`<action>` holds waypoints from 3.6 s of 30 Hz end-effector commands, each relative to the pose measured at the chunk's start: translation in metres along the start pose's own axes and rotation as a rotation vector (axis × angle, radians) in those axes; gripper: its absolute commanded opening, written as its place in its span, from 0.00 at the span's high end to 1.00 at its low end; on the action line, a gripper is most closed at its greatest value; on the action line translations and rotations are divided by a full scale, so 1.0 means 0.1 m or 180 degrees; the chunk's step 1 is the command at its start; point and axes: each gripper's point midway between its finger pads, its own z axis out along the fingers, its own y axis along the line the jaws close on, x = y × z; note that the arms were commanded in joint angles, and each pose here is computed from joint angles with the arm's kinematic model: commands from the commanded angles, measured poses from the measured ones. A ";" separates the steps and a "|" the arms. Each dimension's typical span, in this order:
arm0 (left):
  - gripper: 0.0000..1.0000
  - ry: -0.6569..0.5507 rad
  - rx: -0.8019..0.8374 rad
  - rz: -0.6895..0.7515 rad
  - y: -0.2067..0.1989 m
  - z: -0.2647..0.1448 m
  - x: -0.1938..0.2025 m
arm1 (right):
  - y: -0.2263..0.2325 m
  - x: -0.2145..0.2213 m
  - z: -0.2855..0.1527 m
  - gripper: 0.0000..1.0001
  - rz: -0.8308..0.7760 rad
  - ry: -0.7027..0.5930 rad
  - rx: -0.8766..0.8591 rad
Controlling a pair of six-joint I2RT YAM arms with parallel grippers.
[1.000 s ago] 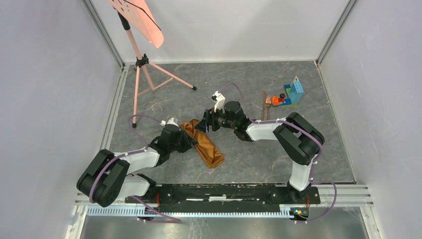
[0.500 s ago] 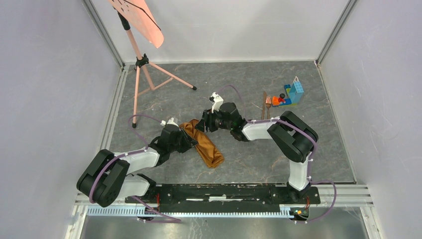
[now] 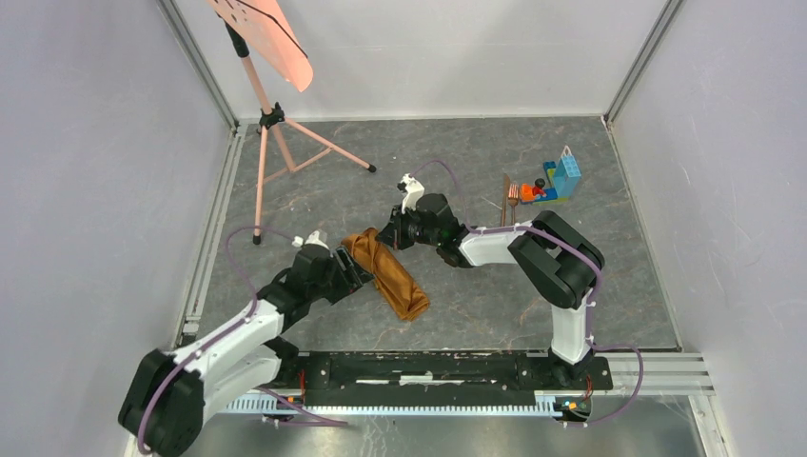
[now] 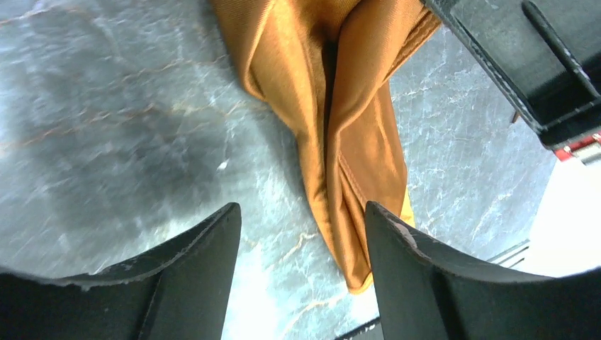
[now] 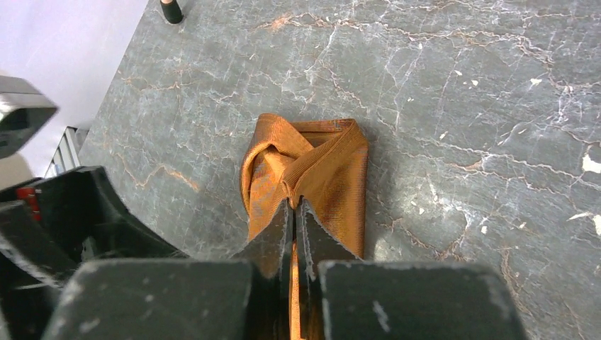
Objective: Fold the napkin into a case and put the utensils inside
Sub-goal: Stuff the top corner of the smaller-rectangle-folded napkin into the folded napkin.
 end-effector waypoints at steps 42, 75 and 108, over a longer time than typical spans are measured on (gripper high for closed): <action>0.83 -0.0100 -0.0636 0.0272 -0.19 0.86 -1.27 | 0.39 -0.30 0.09 1.00 -0.0376 0.0091 -0.0452; 0.95 -0.0102 0.0056 -0.0024 -0.59 0.90 -1.24 | 0.20 -0.42 -0.06 1.00 0.0037 -0.0051 -0.0732; 0.89 -0.0089 0.0027 -0.0041 -0.67 1.23 -1.33 | 0.03 -0.27 0.01 1.00 0.0201 0.0024 -0.0654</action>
